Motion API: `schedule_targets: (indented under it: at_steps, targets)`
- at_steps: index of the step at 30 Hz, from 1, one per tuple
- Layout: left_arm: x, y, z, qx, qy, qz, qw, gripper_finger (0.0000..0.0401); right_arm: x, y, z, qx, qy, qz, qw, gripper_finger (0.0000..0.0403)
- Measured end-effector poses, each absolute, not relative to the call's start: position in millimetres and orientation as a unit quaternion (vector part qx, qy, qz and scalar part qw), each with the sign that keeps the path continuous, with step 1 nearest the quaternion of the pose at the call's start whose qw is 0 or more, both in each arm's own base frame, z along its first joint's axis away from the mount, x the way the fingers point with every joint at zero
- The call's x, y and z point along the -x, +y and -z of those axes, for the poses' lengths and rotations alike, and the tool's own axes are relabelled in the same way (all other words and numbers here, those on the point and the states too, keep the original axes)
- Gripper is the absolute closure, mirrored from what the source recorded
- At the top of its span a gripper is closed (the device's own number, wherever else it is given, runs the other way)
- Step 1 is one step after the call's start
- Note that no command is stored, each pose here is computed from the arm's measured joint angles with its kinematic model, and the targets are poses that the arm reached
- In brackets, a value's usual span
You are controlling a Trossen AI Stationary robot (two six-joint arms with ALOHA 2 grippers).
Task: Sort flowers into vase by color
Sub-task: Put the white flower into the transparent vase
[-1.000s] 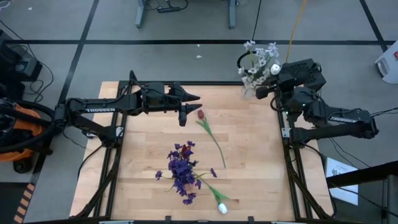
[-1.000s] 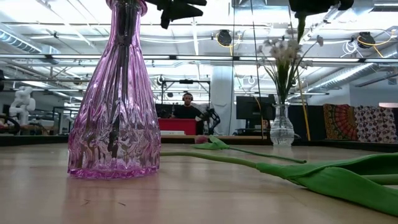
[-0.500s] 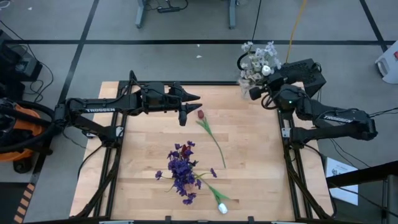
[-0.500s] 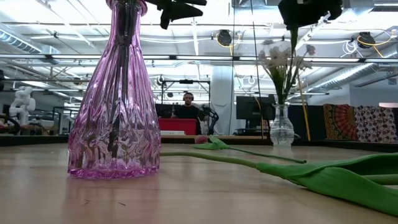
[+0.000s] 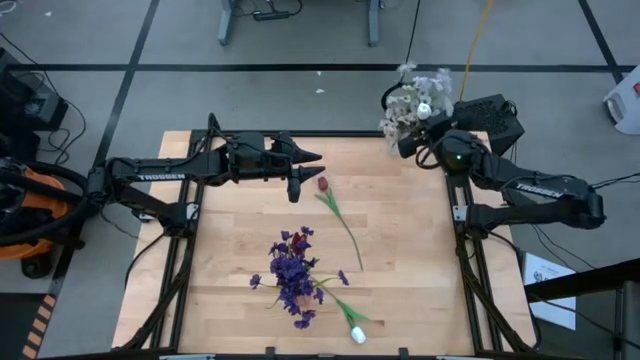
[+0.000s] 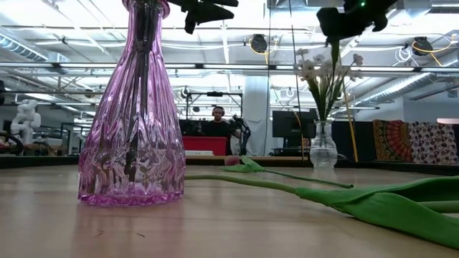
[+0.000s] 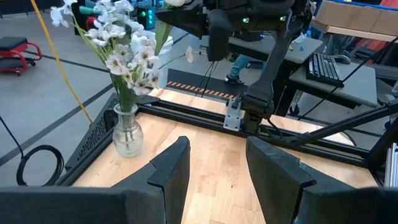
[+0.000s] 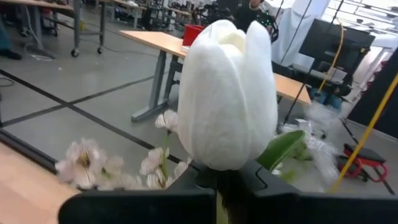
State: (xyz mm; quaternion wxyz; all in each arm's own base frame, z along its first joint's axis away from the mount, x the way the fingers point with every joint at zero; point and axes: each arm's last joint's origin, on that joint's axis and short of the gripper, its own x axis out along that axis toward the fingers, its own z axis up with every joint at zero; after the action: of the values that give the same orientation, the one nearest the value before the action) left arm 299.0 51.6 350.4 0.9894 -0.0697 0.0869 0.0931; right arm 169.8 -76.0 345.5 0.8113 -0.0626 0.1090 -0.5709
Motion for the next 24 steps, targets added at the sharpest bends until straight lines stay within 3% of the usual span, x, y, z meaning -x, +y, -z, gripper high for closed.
schedule_targets:
  at_steps: [18,24]
  targets:
    - [-299,52,-349,0.065,0.093,-0.093,0.989,0.0238,-168,-78,-347,0.031,0.094,0.562,0.821,0.0403]
    - [-298,55,-349,0.066,0.095,-0.098,0.988,0.0238,-162,-76,-373,0.019,0.108,0.567,0.817,0.0403]
